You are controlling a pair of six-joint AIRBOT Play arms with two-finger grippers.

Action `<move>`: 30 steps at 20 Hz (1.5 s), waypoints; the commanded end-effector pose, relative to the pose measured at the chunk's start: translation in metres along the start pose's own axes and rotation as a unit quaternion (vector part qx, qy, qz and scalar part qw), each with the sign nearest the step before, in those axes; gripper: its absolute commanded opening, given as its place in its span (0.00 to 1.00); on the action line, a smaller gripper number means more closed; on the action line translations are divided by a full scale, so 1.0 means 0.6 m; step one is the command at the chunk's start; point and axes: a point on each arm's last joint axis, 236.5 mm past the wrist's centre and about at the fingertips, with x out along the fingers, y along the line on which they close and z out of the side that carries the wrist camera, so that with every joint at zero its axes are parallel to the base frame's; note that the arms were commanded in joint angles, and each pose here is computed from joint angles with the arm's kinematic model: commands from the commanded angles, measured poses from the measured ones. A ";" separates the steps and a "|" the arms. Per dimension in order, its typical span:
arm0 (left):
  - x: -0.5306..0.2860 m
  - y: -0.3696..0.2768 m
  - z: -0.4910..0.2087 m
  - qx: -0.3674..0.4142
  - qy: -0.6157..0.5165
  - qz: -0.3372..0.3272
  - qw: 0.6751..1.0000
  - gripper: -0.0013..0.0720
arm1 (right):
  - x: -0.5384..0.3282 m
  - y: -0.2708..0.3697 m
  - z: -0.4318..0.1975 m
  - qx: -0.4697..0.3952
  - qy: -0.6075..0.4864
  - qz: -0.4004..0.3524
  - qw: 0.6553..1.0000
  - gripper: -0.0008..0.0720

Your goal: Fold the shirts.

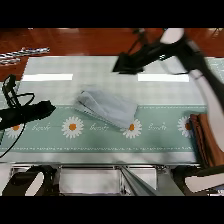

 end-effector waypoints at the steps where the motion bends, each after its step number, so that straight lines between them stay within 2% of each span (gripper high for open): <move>1: -0.003 0.000 -0.012 -0.011 0.018 -0.004 1.000 0.04 | -0.239 -0.179 -0.050 0.040 -0.054 -0.251 0.966 0.57; 3: -0.003 -0.003 -0.013 -0.014 0.019 -0.008 1.000 0.04 | -0.277 -0.233 -0.101 0.083 -0.089 -0.286 0.950 0.57; 5: -0.002 -0.003 -0.013 -0.014 0.019 -0.007 1.000 0.04 | -0.249 -0.283 -0.167 0.152 -0.119 -0.280 0.940 0.57; 11: -0.001 -0.002 -0.014 -0.015 0.020 -0.007 1.000 0.04 | -0.012 -0.301 -0.313 0.350 -0.135 -0.115 0.920 0.57; 18: 0.008 0.007 -0.033 -0.020 0.035 -0.003 0.999 0.04 | 0.144 -0.220 -0.312 0.342 -0.032 -0.012 0.939 0.57; 24: 0.011 0.010 -0.039 -0.022 0.040 -0.001 0.999 0.04 | 0.220 -0.161 -0.301 0.308 0.034 0.017 0.951 0.57; 25: 0.011 0.010 -0.039 -0.022 0.040 -0.001 0.999 0.04 | 0.230 -0.142 -0.290 0.294 0.038 0.030 0.955 0.45; 26: 0.011 0.010 -0.040 -0.022 0.041 -0.001 0.999 0.04 | 0.237 -0.118 -0.273 0.270 0.040 0.047 0.961 0.21; 27: 0.011 0.010 -0.039 -0.022 0.040 -0.001 0.999 0.04 | 0.240 -0.091 -0.252 0.235 0.035 0.065 0.969 0.04; 30: 0.011 0.010 -0.040 -0.022 0.041 -0.001 0.999 0.04 | 0.209 -0.019 -0.166 0.146 0.010 0.091 0.985 0.04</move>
